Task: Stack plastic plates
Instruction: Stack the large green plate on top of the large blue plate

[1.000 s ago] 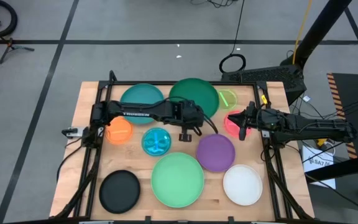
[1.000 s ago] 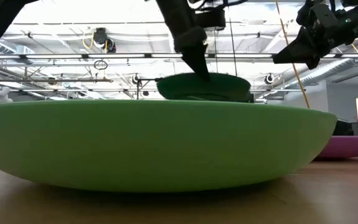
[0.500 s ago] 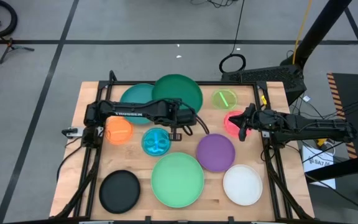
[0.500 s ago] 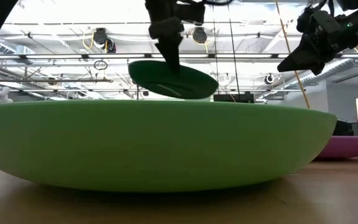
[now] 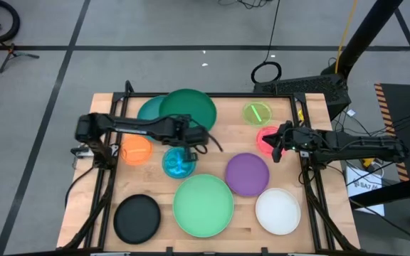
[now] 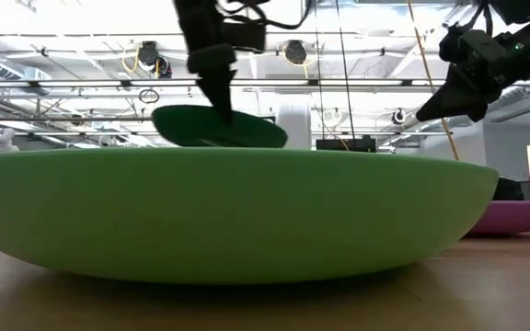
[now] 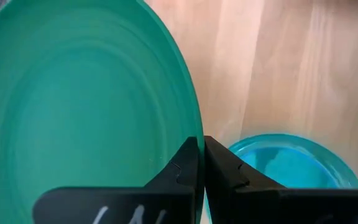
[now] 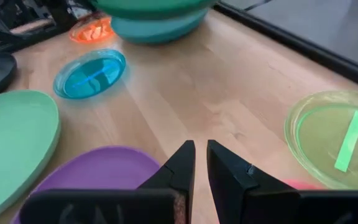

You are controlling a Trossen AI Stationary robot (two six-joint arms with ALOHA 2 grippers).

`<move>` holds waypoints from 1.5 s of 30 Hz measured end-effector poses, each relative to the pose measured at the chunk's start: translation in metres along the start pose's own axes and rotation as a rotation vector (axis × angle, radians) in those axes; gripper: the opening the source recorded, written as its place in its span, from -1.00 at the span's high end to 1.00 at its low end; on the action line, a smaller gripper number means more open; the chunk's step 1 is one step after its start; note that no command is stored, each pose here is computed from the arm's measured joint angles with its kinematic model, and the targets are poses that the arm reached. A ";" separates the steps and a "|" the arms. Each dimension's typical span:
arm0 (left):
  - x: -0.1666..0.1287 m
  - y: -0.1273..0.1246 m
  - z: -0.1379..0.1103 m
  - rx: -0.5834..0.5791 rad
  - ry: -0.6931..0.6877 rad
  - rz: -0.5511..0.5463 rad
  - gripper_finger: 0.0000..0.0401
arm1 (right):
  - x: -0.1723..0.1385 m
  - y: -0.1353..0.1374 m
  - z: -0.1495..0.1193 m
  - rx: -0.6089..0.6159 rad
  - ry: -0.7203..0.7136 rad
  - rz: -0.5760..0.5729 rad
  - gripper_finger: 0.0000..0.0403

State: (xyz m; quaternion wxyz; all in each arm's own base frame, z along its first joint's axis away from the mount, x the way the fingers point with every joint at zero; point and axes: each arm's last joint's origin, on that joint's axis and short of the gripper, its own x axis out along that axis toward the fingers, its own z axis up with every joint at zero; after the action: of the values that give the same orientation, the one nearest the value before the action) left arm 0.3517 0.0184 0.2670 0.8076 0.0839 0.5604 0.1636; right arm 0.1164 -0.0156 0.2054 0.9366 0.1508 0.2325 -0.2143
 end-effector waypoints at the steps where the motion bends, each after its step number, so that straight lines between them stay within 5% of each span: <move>1: 0.000 0.001 -0.007 -0.018 -0.012 0.004 0.95 | 0.000 0.000 0.000 0.002 0.002 -0.002 0.82; 18: 0.034 0.013 -0.099 -0.230 0.037 0.093 0.95 | 0.002 0.002 0.003 0.006 -0.025 0.007 0.82; 45: 0.049 0.034 -0.110 -0.351 0.074 0.126 0.85 | 0.002 0.002 0.003 0.004 -0.023 0.006 0.82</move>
State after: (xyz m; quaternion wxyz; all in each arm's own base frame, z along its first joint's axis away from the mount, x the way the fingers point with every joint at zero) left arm 0.2590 0.0624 0.1955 0.7769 -0.0293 0.5460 0.3121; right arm 0.1196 -0.0158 0.2072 0.9396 0.1510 0.2206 -0.2137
